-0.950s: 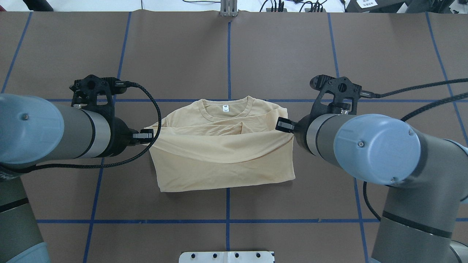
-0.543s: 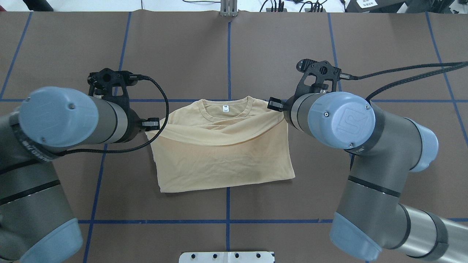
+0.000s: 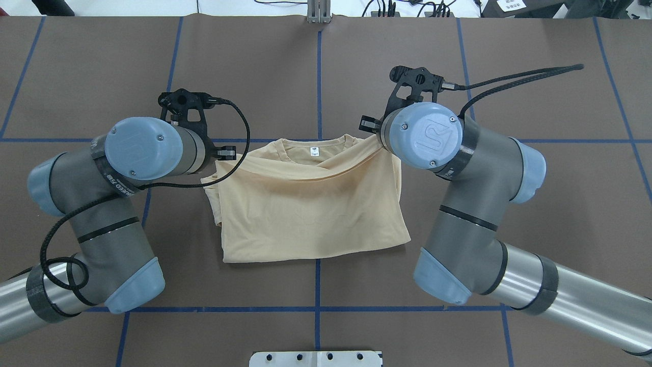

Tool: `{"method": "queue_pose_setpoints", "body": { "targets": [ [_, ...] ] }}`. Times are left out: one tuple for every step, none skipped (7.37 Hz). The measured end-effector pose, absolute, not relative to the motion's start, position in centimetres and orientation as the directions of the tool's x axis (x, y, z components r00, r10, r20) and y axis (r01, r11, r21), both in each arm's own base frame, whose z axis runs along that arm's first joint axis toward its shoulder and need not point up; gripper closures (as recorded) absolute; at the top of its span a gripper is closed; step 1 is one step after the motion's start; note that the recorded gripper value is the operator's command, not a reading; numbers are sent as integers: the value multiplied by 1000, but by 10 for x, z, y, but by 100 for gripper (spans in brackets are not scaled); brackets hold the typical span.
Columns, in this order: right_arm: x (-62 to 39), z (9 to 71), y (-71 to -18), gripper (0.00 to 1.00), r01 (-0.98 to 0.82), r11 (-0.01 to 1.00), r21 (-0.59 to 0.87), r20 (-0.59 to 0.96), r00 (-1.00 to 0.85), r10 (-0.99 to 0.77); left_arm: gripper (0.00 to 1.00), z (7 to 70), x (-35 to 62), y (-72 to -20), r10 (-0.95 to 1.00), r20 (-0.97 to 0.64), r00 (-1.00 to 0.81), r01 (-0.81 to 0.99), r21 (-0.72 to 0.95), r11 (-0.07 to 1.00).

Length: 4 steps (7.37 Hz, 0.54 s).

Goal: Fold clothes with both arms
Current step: 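Release the hem and raise both grippers away from the folded shirt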

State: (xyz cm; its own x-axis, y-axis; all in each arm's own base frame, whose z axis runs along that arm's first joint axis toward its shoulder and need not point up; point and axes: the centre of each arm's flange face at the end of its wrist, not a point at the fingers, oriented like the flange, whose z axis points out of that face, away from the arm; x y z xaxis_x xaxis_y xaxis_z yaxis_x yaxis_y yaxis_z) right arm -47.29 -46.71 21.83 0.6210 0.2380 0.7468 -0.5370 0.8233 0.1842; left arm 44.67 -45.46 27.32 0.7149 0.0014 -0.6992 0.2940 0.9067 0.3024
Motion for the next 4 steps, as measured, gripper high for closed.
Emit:
{"method": "queue_pose_setpoints", "body": {
  "targets": [
    [-487,231,-477,100,-537,823,187,746,623,237,100,279,444,-464,32,-683,729,274,335,902],
    [-497,243,-484,65,-533,824,192,741,629,235,100,281,439,-471,59,-669,741,256,363,896],
    [-501,251,-489,1,-529,825,198,736,637,231,1,283,433,-477,87,-653,753,235,389,891],
    [-501,255,-492,0,-526,826,204,732,642,228,0,285,428,-482,113,-637,763,213,412,886]
  ]
}}
